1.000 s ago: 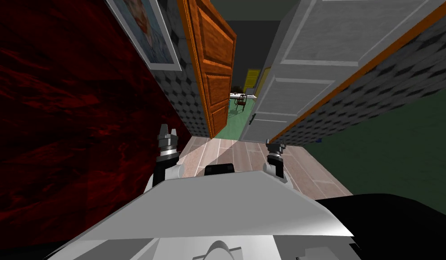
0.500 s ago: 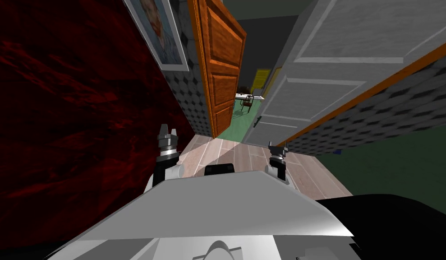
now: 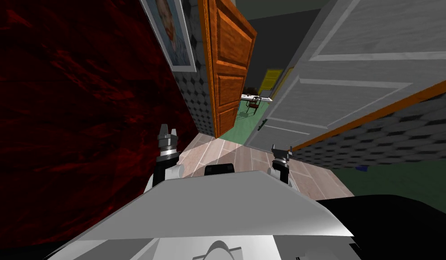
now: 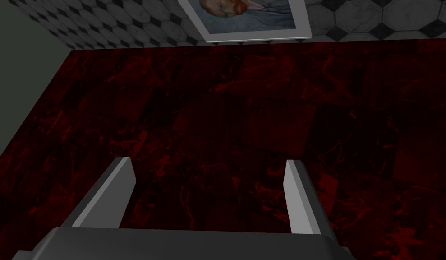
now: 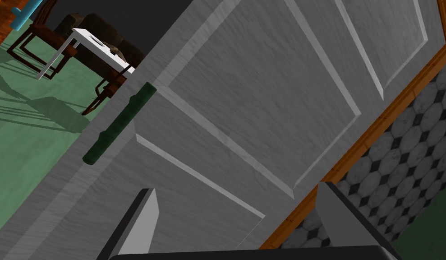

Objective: Push the door open

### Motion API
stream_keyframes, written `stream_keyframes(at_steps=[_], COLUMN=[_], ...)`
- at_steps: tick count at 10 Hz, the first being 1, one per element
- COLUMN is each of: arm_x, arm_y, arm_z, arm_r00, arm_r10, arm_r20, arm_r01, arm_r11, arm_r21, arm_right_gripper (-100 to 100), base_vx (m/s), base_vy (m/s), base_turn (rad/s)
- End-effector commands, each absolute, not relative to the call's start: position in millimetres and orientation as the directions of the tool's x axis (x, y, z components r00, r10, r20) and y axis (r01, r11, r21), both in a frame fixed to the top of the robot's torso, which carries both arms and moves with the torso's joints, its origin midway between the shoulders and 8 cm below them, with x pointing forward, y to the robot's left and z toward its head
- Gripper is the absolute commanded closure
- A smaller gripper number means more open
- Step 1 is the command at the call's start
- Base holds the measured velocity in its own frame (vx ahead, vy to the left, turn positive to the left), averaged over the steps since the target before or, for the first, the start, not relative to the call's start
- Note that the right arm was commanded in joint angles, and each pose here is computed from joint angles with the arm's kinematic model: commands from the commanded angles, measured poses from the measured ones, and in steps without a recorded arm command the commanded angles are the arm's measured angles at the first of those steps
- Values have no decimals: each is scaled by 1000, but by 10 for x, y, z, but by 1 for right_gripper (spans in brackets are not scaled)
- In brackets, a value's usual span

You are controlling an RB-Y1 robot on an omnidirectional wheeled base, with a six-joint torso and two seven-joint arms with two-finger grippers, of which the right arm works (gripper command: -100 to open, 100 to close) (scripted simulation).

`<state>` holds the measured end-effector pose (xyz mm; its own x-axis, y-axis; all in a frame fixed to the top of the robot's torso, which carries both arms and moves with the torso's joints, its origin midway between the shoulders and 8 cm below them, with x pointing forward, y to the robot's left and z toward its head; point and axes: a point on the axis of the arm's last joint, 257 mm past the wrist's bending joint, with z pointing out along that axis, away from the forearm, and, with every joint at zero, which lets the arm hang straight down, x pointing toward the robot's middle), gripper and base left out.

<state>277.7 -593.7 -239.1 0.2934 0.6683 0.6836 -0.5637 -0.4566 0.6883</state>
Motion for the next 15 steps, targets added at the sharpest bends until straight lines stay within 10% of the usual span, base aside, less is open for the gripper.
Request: stream_keyframes(at_steps=[1, 15], arm_x=[2687, 1815], arm_y=[-6018, -6664], arm_z=[-2461, -3023], arm_r00=[296, 279], arm_r10=[642, 399], arm_r20=[708, 874], arm_r01=[-580, -732], arm_r11=[-468, -501], arm_r21=[667, 462], arm_right_gripper=[-100, -100], base_vx=[16, 3], base_vy=[-93, -83], base_turn=[206, 206])
